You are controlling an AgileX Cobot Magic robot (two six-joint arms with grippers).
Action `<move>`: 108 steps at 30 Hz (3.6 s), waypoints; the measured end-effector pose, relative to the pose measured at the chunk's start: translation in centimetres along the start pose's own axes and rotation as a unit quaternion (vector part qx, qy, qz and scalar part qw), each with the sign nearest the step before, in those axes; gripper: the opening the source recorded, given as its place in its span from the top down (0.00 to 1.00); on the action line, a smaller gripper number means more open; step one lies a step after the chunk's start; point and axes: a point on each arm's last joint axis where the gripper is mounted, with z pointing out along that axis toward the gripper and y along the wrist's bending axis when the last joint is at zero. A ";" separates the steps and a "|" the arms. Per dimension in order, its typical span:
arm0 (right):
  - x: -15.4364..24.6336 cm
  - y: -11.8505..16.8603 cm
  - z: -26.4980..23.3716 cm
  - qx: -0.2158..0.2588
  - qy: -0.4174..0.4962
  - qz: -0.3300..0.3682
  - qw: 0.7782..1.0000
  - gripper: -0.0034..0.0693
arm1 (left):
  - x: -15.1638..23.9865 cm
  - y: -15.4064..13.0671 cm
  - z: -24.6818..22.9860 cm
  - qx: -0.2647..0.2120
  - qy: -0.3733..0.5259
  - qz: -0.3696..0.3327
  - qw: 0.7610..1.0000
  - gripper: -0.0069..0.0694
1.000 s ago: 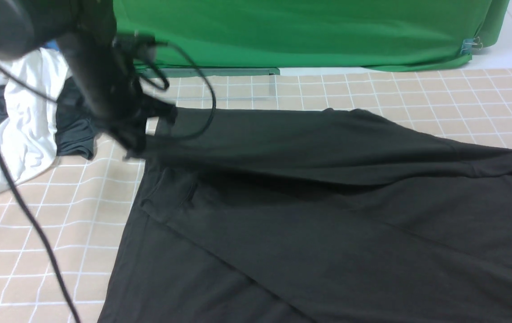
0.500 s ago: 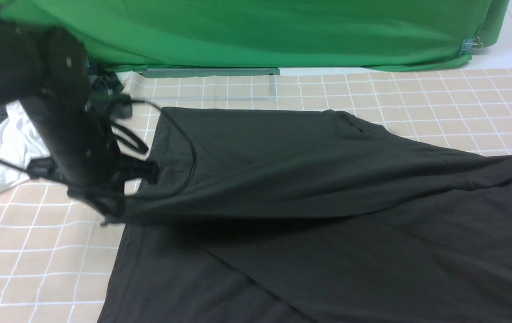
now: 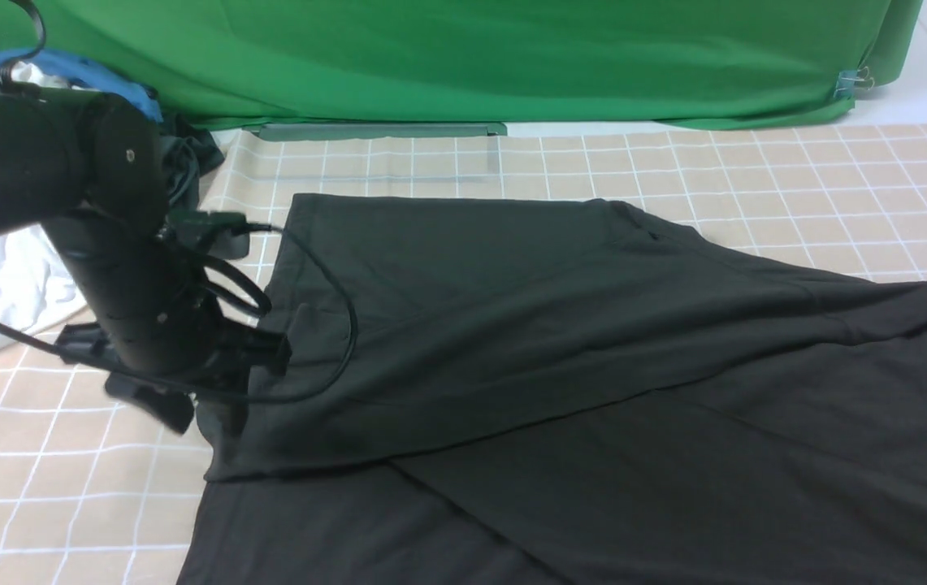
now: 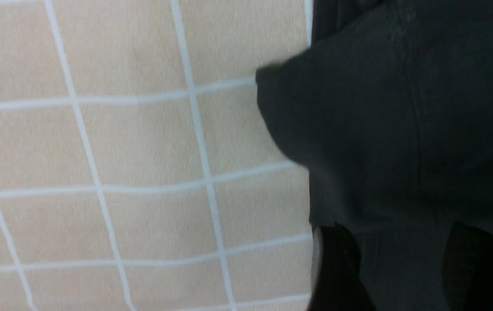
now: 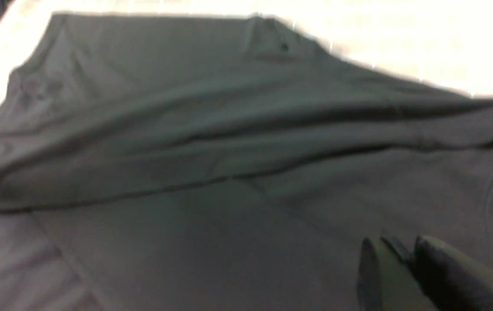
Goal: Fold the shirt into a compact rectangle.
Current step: 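Grasp the near edge of the shirt at its hem and shoulder corners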
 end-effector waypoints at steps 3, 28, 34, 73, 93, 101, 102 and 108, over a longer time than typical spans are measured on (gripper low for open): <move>-0.6 0.0 1.0 -0.006 0.063 0.004 0.998 0.77 | 1.9 0.1 0.4 0.003 0.025 -0.004 1.000 0.47; -1.4 -0.8 4.7 -0.008 0.155 0.010 0.988 0.76 | 12.6 0.7 6.1 0.030 0.069 -0.033 0.997 0.30; -1.3 -0.7 4.7 -0.009 0.158 0.009 0.987 0.76 | 12.6 0.6 6.2 0.041 0.082 -0.033 0.995 0.72; -0.3 3.5 4.8 -0.089 0.182 -0.075 0.976 0.76 | 15.4 0.0 2.6 0.075 0.007 0.026 0.997 0.29; -0.7 3.6 5.0 -0.087 0.161 -0.068 0.981 0.76 | 14.1 0.0 5.6 0.075 0.083 0.011 0.994 0.40; -0.7 3.6 5.0 -0.087 0.161 -0.067 0.981 0.76 | 13.6 0.0 5.8 0.075 0.075 0.009 0.994 0.68; -0.7 3.6 5.0 -0.087 0.161 -0.067 0.981 0.76 | 13.6 0.0 5.8 0.075 0.075 0.009 0.994 0.73; -0.7 3.6 5.0 -0.087 0.161 -0.068 0.981 0.76 | 13.7 0.0 5.4 0.076 0.088 0.026 0.993 0.89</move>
